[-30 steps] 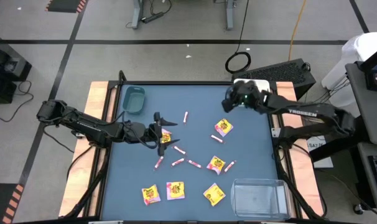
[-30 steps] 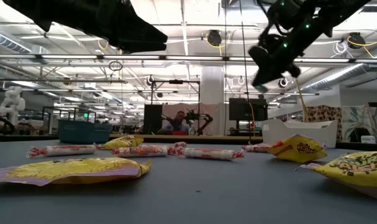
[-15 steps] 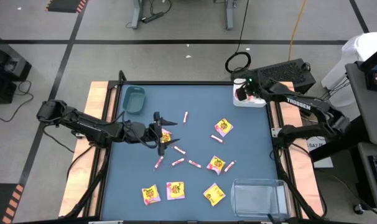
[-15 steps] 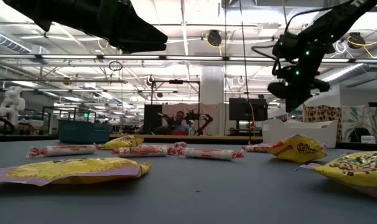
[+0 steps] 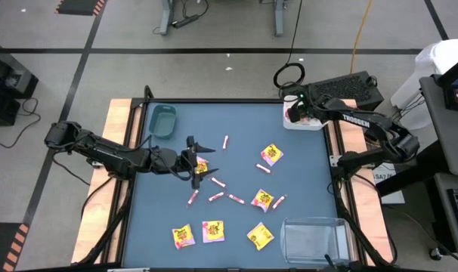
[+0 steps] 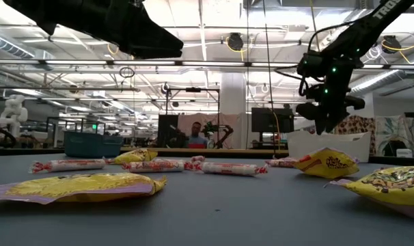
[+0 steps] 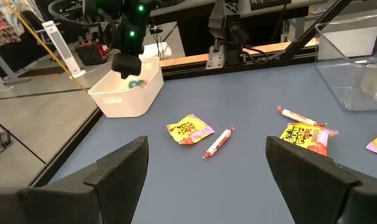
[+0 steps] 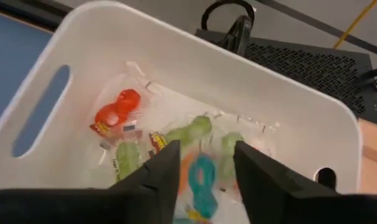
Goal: Sort candy
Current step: Put the blue gummy into the white bin, then put the yellow candy pack into the blue bin
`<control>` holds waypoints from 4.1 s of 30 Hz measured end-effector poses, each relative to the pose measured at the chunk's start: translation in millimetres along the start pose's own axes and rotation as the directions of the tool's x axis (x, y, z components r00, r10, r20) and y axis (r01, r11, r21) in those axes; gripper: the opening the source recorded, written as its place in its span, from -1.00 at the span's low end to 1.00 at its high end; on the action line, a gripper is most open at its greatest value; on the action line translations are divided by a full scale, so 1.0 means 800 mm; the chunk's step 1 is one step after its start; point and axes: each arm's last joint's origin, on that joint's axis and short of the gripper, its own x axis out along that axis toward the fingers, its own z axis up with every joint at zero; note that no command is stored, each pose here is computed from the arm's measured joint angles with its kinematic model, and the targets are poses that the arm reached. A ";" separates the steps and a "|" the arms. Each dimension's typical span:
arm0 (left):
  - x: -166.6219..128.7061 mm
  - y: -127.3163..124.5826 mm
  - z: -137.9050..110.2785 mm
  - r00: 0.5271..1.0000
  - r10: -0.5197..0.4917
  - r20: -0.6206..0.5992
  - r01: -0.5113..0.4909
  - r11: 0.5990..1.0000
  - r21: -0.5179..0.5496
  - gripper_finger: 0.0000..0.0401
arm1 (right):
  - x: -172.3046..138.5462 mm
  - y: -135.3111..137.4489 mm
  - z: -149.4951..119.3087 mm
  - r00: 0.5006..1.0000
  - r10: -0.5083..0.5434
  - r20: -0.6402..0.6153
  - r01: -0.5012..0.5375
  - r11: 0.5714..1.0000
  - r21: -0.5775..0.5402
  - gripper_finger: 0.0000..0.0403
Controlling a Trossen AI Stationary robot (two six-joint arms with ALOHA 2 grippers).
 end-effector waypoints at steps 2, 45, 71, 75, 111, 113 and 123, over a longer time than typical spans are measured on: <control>0.000 0.000 -0.002 1.000 -0.002 -0.012 0.002 1.000 0.002 0.63 | -0.010 -0.002 0.001 0.999 0.027 0.020 -0.028 1.000 0.008 -0.20; -0.010 0.057 -0.083 0.796 -0.102 -0.596 -0.065 0.966 -0.251 0.63 | -0.201 0.195 -0.195 0.410 0.910 0.066 -0.668 0.349 -0.657 0.05; 0.021 0.092 -0.148 0.657 -0.279 -0.701 0.105 0.954 -0.281 0.07 | -0.215 0.224 -0.228 0.266 0.962 0.062 -0.732 0.244 -0.637 0.05; 0.023 0.090 -0.146 0.670 -0.284 -0.686 0.127 0.954 -0.271 -0.12 | -0.215 0.224 -0.228 0.267 0.962 0.063 -0.722 0.243 -0.648 0.05; -0.027 0.121 -0.029 0.929 0.081 -0.361 -0.145 0.977 -0.156 -0.95 | -0.201 0.226 -0.192 0.295 0.930 0.221 -0.504 0.348 -0.790 0.05; -0.034 0.123 -0.019 0.941 0.098 -0.323 -0.168 0.966 -0.197 -0.95 | -0.200 0.226 -0.190 0.299 0.927 0.226 -0.502 0.354 -0.789 0.05; -0.046 0.125 -0.007 0.954 0.131 -0.269 -0.251 0.841 -0.479 -0.95 | -0.195 0.226 -0.185 0.312 0.920 0.238 -0.527 0.377 -0.762 0.05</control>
